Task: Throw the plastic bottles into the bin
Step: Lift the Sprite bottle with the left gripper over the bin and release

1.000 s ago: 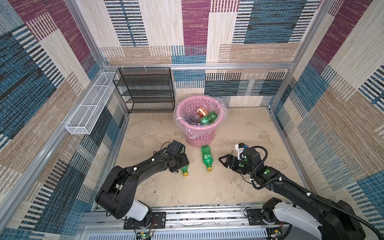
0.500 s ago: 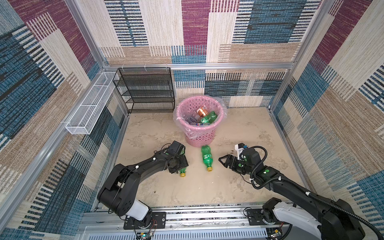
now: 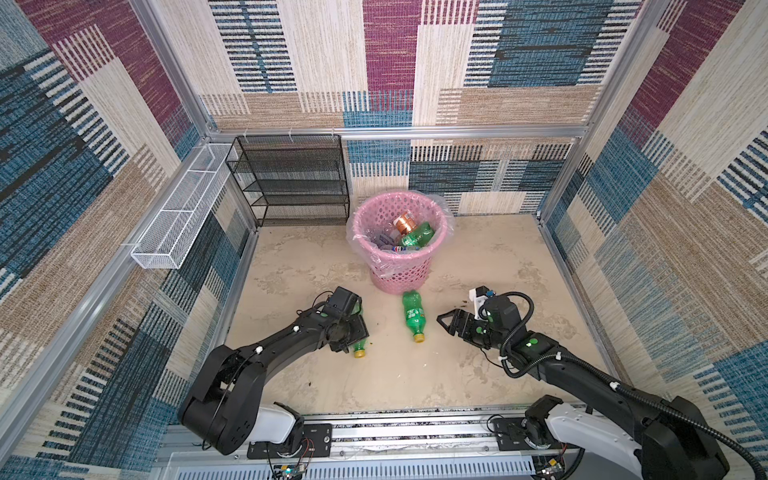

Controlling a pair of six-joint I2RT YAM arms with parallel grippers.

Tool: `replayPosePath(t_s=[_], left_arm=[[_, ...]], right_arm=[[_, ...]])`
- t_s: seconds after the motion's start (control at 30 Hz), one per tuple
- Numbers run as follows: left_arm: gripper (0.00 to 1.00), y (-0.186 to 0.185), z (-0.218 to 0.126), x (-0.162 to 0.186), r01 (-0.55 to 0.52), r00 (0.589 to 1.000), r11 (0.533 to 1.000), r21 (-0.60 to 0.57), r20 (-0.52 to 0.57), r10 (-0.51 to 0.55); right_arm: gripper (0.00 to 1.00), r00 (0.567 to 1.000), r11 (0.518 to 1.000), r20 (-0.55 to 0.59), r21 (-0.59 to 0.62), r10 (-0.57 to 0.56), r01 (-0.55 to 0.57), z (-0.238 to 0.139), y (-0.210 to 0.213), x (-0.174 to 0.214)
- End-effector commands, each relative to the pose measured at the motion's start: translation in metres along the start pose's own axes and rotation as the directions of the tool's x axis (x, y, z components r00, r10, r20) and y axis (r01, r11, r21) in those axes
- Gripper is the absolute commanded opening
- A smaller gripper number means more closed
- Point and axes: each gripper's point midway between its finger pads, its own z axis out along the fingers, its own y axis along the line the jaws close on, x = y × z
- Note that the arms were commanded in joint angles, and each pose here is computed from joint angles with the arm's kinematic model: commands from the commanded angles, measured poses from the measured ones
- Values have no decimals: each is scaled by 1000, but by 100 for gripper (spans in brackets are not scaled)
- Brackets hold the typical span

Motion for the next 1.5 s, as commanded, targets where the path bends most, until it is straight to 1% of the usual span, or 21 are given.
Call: replayPosePath(t_s=[0.0, 0.23, 0.3, 0.37, 0.43, 0.5, 0.53, 0.6, 0.63, 0.67, 0.7, 0.77, 0.8, 0.87, 0.9, 0.97, 1.0, 1.07, 1.27, 1.37, 1.47], left_arm=[[62, 10, -6, 5, 12, 1000, 1000, -10, 1, -12], [62, 9, -26, 8, -3, 999, 998, 63, 49, 0], [62, 1, -39, 4, -21, 997, 994, 106, 79, 13], [61, -14, -61, -5, -43, 993, 987, 158, 119, 24], [60, -41, -100, -21, -79, 981, 966, 247, 189, 32], [59, -79, -158, -48, -151, 951, 929, 338, 305, 44], [59, -101, -191, -65, -200, 927, 908, 370, 372, 52], [61, -155, -266, -104, -328, 856, 849, 415, 511, 81], [64, -181, -297, -121, -385, 821, 819, 426, 563, 93], [69, -202, -320, -138, -422, 791, 802, 422, 603, 98], [77, -219, -337, -156, -435, 773, 793, 427, 628, 85], [87, -237, -353, -182, -430, 768, 777, 460, 638, 47], [92, -243, -355, -188, -422, 781, 763, 490, 624, 32], [96, -245, -355, -182, -417, 806, 742, 524, 591, 36], [97, -238, -352, -174, -413, 811, 743, 526, 584, 37], [97, -217, -345, -161, -398, 802, 749, 529, 598, 3], [97, -202, -342, -154, -390, 792, 762, 517, 611, -9], [95, -180, -329, -139, -370, 799, 791, 487, 601, 4], [90, -118, -260, -101, -273, 863, 880, 390, 503, 44], [90, -93, -223, -83, -212, 902, 905, 370, 431, 35], [89, -74, -192, -67, -164, 928, 920, 356, 372, 21]], right_arm=[[84, 1000, 1000, 21, -29, -5, 5, 0, 9, -6], [84, 1000, 1000, 13, -25, -2, 2, 3, 7, -5], [84, 1000, 1000, 11, -25, -4, 4, 4, 7, -5], [84, 1000, 1000, 10, -24, -3, 4, 4, 7, -5], [84, 1000, 1000, 14, -25, -7, 8, 4, 9, -7], [84, 1000, 1000, 22, -26, -8, 9, 3, 11, -10], [84, 1000, 999, 28, -31, -12, 13, 2, 15, -13], [84, 999, 999, 33, -35, -17, 18, 0, 19, -16], [84, 999, 999, 38, -33, -20, 21, 0, 21, -18], [84, 999, 999, 43, -33, -24, 26, -1, 24, -21], [84, 999, 999, 45, -35, -30, 31, -2, 26, -23], [84, 998, 999, 55, -33, -38, 40, -6, 30, -27], [84, 997, 999, 62, -33, -39, 41, -8, 31, -28], [85, 997, 999, 72, -27, -31, 33, -13, 28, -27], [85, 997, 999, 79, -24, -24, 26, -16, 26, -26], [85, 996, 1000, 90, -21, -10, 12, -20, 21, -24], [85, 996, 1000, 92, -24, -5, 8, -21, 20, -22], [85, 996, 1000, 88, -18, -1, 3, -21, 16, -19], [85, 998, 1000, 55, 3, 1, -1, -12, 6, -11], [84, 999, 1000, 44, 2, 6, -6, -8, 5, -9], [84, 999, 1000, 34, 0, 3, -3, -5, 5, -9]])
